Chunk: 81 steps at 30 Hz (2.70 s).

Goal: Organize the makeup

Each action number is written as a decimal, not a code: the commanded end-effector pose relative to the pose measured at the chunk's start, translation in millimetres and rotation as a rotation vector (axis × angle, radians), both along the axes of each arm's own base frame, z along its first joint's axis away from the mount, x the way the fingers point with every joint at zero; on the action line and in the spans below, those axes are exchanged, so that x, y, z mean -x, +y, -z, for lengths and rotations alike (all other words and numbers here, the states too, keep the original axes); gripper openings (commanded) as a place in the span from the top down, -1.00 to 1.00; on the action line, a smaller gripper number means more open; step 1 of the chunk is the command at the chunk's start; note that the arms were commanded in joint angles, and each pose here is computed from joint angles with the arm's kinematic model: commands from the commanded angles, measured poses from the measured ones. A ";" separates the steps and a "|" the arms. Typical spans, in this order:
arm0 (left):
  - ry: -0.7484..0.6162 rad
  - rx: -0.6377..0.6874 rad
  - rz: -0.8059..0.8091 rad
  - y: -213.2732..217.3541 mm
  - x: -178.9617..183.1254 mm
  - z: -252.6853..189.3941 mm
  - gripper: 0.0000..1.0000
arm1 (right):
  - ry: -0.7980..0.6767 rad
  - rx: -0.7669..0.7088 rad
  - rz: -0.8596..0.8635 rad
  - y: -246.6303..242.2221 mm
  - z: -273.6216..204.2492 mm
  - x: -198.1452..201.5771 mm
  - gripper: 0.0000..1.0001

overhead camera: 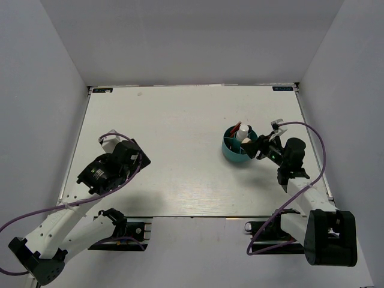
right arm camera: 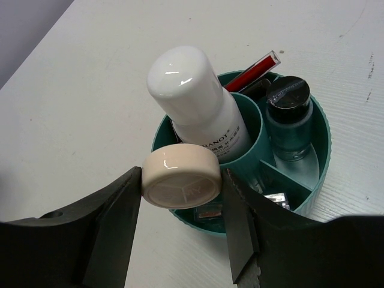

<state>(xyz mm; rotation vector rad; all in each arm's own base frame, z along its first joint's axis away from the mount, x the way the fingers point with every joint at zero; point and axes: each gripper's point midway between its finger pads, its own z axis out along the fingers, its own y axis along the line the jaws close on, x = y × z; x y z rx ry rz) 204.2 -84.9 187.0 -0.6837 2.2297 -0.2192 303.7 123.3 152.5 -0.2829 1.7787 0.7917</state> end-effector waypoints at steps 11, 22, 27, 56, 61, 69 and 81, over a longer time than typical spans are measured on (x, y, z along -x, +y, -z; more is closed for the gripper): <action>-0.042 0.027 0.007 -4.7 -5.1 -17.0 -0.90 | -0.039 0.011 0.007 -2.5 3.8 -5.1 1.00; -0.038 0.023 0.008 -4.0 -4.3 -17.7 -0.90 | -0.029 0.021 0.027 -5.5 11.4 -8.7 1.00; -0.040 0.023 0.007 -3.9 -4.6 -18.9 -0.90 | -0.021 0.021 0.049 -8.8 14.2 -11.7 1.00; -0.042 0.023 0.009 -5.6 -7.0 -20.6 -0.90 | -0.008 0.035 0.054 -9.7 17.5 -12.9 -0.19; -0.043 0.024 0.010 -6.0 -7.1 -20.7 -0.90 | -0.015 0.036 0.044 -8.6 15.1 -13.2 -0.24; -0.043 0.025 0.008 -5.6 -6.9 -20.9 -0.90 | -0.031 0.032 0.026 -6.1 9.4 -12.7 -0.41; -0.041 0.025 0.009 -5.5 -6.4 -20.0 -0.90 | -0.080 0.050 0.026 -7.3 -7.7 -16.5 -0.62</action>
